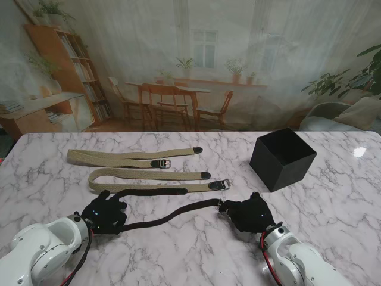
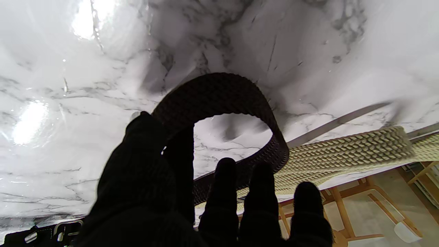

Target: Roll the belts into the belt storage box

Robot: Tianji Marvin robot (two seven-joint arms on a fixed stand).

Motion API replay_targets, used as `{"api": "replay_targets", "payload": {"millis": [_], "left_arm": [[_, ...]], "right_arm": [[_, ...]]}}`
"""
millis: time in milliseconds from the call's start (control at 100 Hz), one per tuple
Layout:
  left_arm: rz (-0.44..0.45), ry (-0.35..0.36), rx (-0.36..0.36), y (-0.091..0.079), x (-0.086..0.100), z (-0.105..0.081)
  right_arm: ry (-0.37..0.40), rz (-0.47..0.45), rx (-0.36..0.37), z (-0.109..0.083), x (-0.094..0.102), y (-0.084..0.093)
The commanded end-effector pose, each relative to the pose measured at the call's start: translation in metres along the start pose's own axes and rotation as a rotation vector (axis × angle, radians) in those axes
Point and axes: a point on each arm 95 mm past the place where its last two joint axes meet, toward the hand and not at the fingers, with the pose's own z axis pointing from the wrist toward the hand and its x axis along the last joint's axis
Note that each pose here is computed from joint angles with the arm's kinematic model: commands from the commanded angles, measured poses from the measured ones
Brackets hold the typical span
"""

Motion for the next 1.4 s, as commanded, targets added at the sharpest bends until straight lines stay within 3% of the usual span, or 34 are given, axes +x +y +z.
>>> {"api": "replay_targets", "payload": {"millis": [0,160,330,590,790,940,1150,1390], "left_arm": [[-0.005,0.003,-0.008,0.000,0.002,0.000],[-0.015,0.005,0.033,-0.006,0.002,0.000],[0.018,0.007,0.091,-0.024,0.001,-0.002],[0.027,0.008,0.219,-0.060,0.000,-0.004],[0.023,0.007,0.280,-0.077,0.001,-0.003],[-0.001,0.001,0.311,-0.085,0.000,-0.002],[-0.109,0.005,0.363,-0.092,0.008,0.009],[-0.145,0.030,0.362,-0.092,0.017,0.021]], "right_arm": [[0.011,-0.017,0.034,-0.006,-0.001,-0.007],[0.041,-0.021,0.053,-0.006,0.000,-0.003],[0.085,-0.027,0.081,-0.006,0.000,0.006],[0.163,-0.062,0.212,-0.011,0.003,0.027],[0.181,-0.100,0.294,-0.016,0.003,0.039],[0.190,-0.105,0.335,-0.018,0.002,0.041],[0.196,-0.108,0.373,-0.019,0.004,0.043],[0.193,-0.076,0.406,-0.020,0.005,0.046]]}}
